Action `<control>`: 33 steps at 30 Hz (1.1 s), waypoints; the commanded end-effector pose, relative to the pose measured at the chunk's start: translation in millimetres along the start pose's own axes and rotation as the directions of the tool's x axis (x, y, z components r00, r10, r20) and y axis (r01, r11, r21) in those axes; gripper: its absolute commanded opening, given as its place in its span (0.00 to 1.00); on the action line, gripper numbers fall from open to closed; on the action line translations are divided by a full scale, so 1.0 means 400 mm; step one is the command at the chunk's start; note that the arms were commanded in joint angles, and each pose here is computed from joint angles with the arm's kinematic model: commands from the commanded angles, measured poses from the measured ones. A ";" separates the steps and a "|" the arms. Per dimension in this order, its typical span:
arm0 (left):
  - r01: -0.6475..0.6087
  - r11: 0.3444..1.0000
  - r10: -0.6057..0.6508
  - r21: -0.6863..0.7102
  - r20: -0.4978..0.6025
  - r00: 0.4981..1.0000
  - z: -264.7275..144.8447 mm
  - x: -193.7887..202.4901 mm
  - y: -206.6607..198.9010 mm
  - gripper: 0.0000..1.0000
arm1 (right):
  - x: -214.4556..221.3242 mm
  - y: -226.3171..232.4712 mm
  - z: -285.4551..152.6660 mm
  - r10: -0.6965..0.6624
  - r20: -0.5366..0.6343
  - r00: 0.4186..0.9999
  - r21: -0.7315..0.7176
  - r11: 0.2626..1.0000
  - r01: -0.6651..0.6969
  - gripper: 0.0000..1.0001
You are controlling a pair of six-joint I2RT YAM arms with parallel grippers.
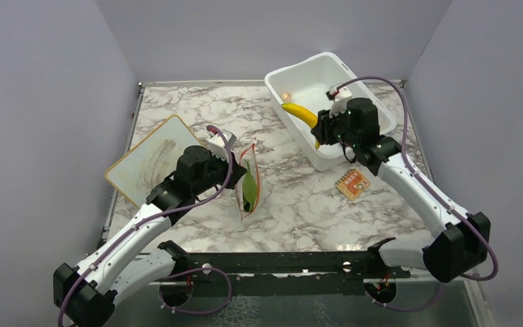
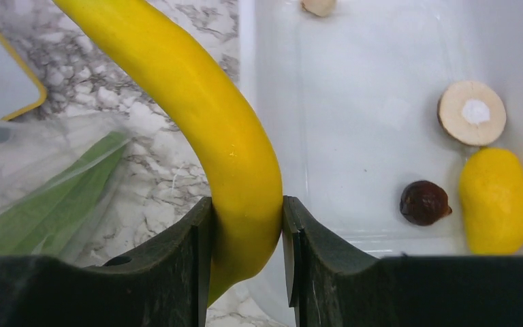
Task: Place the food in the zip-top bag and seal the zipper
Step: Place the fake fruit in the zipper food storage bag.
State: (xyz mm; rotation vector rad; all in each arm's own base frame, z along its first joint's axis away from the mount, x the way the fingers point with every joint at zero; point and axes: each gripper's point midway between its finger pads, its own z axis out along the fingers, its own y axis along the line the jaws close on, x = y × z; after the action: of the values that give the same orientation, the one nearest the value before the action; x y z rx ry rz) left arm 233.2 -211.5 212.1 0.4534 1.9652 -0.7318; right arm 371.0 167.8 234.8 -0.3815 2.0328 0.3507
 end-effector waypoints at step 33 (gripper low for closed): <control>-0.004 1.000 0.007 -0.012 0.184 0.983 0.000 -0.202 -0.028 0.00 | -0.138 0.483 -0.320 0.120 0.289 0.950 -0.648 0.755 0.102 0.01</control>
State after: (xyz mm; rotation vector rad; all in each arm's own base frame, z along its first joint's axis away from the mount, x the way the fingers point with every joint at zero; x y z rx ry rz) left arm 245.3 -220.0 239.3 0.3653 1.9792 -0.7678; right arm 255.4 279.0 371.8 -0.8486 1.2926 0.6507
